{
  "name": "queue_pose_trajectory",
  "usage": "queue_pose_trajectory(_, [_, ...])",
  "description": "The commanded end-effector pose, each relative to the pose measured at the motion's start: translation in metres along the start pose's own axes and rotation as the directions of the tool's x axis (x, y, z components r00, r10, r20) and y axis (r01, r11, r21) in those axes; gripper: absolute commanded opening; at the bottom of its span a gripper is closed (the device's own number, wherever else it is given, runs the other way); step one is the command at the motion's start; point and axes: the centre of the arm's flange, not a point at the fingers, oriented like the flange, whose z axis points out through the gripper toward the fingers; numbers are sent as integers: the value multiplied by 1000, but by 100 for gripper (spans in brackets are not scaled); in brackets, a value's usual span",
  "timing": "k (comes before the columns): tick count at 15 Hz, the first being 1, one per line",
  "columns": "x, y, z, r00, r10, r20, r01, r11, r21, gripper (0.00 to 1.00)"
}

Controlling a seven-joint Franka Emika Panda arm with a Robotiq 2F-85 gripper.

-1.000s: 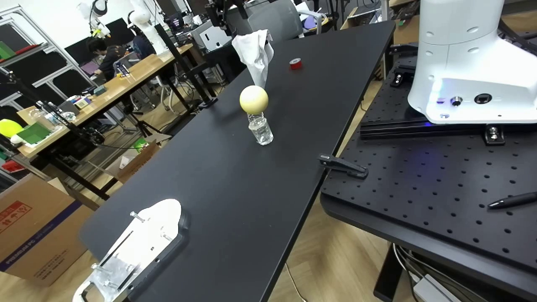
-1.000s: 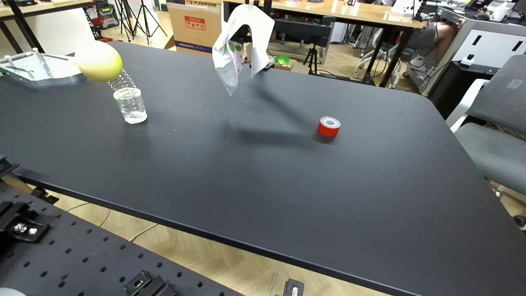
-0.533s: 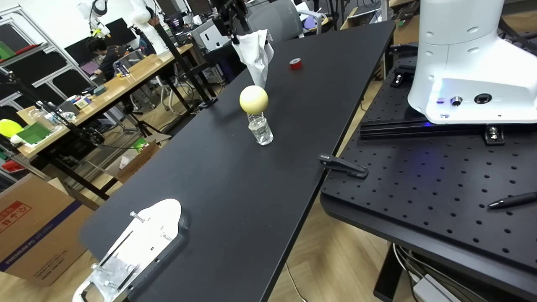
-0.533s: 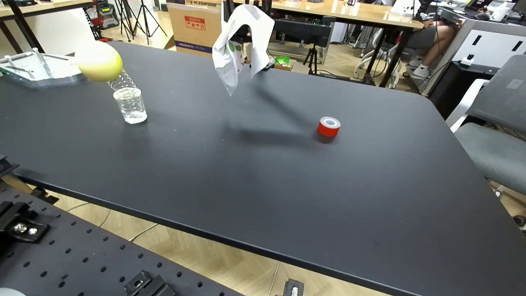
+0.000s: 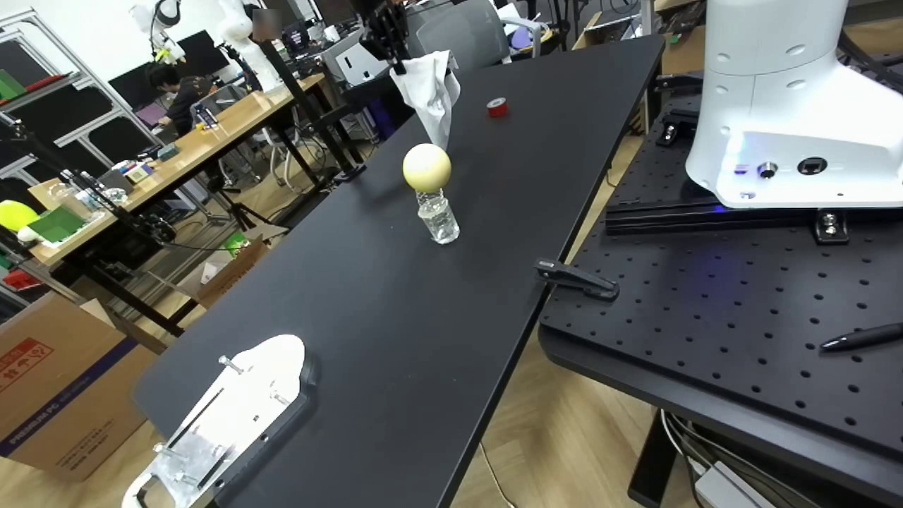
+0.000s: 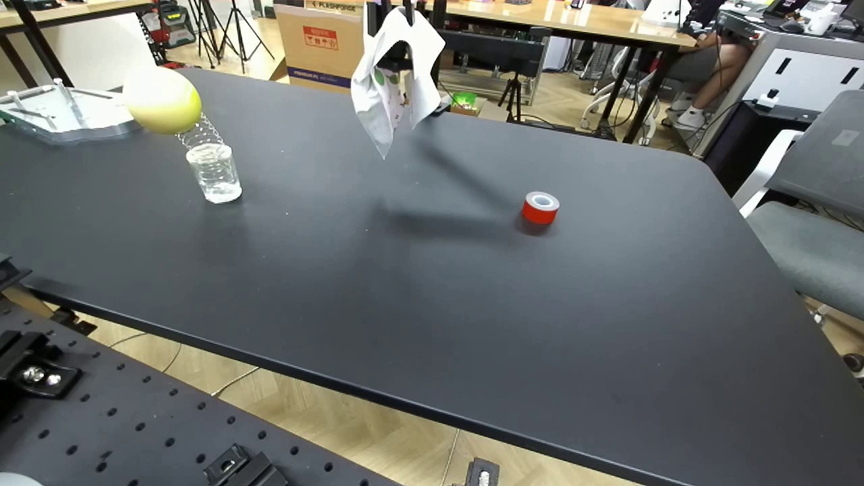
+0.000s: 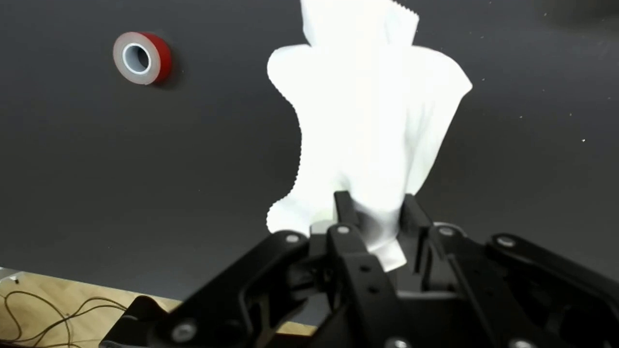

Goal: Take the cloth on the object and put it on the table

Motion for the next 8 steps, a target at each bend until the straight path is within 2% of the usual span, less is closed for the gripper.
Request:
queue_pose_trajectory(1, [4,3,-7,1000,-11,-15,11,1000,16,7])
queue_pose_trajectory(6, [-1,2,-12,999,-32,-24,32,999,1,6])
queue_pose_trajectory(7, [-2,2,-13,999,-34,-19,34,999,1,50])
queue_pose_trajectory(8, [-2,3,-13,999,-35,-21,35,999,0,52])
